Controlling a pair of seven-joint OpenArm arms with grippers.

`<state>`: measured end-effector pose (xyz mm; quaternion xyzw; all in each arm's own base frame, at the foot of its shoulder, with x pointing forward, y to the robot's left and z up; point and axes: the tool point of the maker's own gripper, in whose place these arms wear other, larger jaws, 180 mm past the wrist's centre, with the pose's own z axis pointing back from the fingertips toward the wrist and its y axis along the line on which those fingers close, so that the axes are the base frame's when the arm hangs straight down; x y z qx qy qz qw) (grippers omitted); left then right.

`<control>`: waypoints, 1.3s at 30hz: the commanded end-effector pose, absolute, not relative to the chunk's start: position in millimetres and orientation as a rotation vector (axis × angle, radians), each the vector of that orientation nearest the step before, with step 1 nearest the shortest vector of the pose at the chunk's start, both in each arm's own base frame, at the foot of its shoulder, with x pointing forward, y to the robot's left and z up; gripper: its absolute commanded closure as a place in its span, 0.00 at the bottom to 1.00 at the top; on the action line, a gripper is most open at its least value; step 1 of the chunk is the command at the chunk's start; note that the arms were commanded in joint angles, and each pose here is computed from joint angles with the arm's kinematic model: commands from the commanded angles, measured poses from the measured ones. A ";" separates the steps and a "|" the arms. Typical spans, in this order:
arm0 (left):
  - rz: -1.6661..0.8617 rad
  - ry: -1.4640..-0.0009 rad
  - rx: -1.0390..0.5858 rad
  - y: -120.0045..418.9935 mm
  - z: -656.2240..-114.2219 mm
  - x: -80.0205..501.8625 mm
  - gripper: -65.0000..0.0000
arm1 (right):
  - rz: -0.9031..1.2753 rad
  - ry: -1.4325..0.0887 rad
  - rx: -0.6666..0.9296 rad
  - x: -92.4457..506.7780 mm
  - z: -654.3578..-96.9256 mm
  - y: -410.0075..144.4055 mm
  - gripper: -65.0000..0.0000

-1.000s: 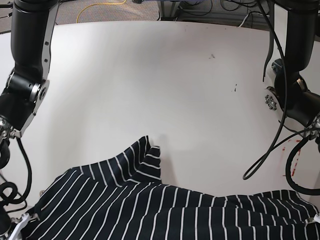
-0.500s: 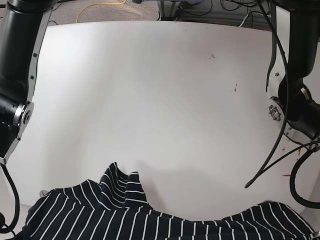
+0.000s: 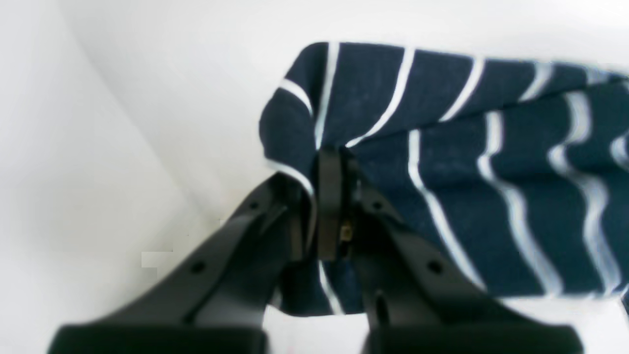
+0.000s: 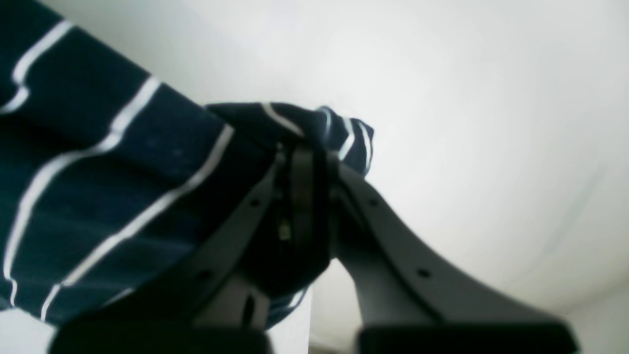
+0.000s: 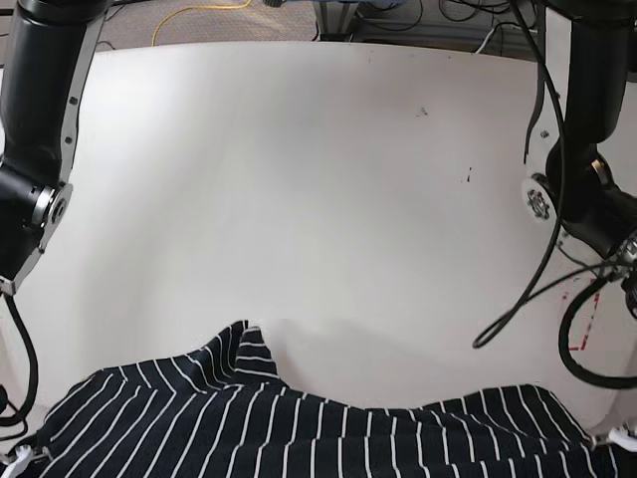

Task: Fold the T-shirt properly
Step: 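Lift the shirt with both grippers and swing it up, then lay the shirt down by lowering both grippers while pulling it taut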

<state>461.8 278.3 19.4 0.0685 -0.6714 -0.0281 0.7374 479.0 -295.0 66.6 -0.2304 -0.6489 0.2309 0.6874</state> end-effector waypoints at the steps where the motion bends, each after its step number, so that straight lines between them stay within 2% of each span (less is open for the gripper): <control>1: -0.050 -1.501 0.203 284.5 24.0 451.2 1.00 | 0.483 -1.467 -0.560 466.2 66.8 -305.5 1.00; 5: -0.072 -1.428 0.229 280.9 -17.9 440.3 1.00 | 0.446 -1.378 -0.552 448.6 10.0 -318.2 1.00; 21: -0.233 -1.078 0.265 278.7 -182.1 380.2 1.00 | 0.329 -1.065 -0.335 354.2 -203.4 -295.5 1.00; 29: -0.241 -0.848 0.271 300.9 -259.6 319.0 1.00 | 0.236 -0.902 -0.248 299.0 -275.8 -291.2 1.00; 39: -0.274 -0.637 0.259 311.1 -318.0 252.2 1.00 | 0.185 -0.761 -0.172 249.6 -328.2 -276.4 1.00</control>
